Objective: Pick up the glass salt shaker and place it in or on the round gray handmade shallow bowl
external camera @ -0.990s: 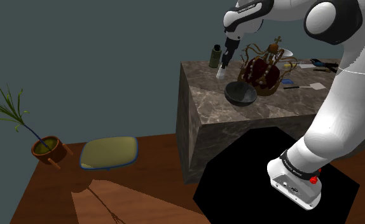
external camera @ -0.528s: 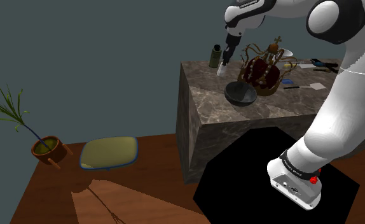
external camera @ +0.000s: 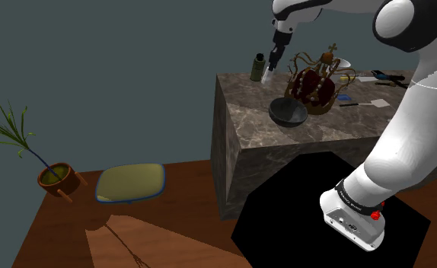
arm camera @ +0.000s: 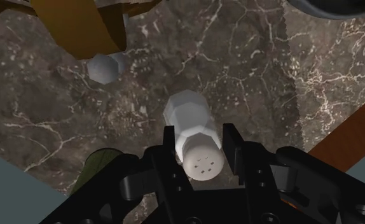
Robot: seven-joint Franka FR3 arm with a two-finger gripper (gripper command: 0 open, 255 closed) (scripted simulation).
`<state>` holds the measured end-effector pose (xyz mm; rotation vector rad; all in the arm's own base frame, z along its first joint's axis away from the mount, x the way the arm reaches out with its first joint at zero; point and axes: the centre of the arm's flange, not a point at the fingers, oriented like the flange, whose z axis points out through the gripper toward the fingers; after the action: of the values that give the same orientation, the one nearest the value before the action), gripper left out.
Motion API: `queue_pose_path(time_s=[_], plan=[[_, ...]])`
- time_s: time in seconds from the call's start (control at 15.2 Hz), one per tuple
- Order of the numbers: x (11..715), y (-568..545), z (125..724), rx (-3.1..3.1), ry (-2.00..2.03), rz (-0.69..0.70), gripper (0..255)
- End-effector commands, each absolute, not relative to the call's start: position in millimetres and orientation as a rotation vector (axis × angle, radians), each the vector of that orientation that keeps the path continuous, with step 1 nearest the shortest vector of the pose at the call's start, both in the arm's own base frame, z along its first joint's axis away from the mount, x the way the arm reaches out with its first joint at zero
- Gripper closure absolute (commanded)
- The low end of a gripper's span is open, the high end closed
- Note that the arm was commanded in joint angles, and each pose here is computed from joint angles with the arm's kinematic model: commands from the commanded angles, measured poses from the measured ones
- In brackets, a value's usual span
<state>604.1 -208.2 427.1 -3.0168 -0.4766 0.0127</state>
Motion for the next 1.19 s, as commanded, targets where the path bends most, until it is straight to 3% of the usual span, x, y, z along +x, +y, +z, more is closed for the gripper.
queue_pose_path(time_s=[0.0, 1.12], plan=[[603.7, -208.0, 437.8, -3.017, -0.477, 0.013, 255], [579.9, -197.4, 520.3, -3.017, -0.477, 0.013, 255]])
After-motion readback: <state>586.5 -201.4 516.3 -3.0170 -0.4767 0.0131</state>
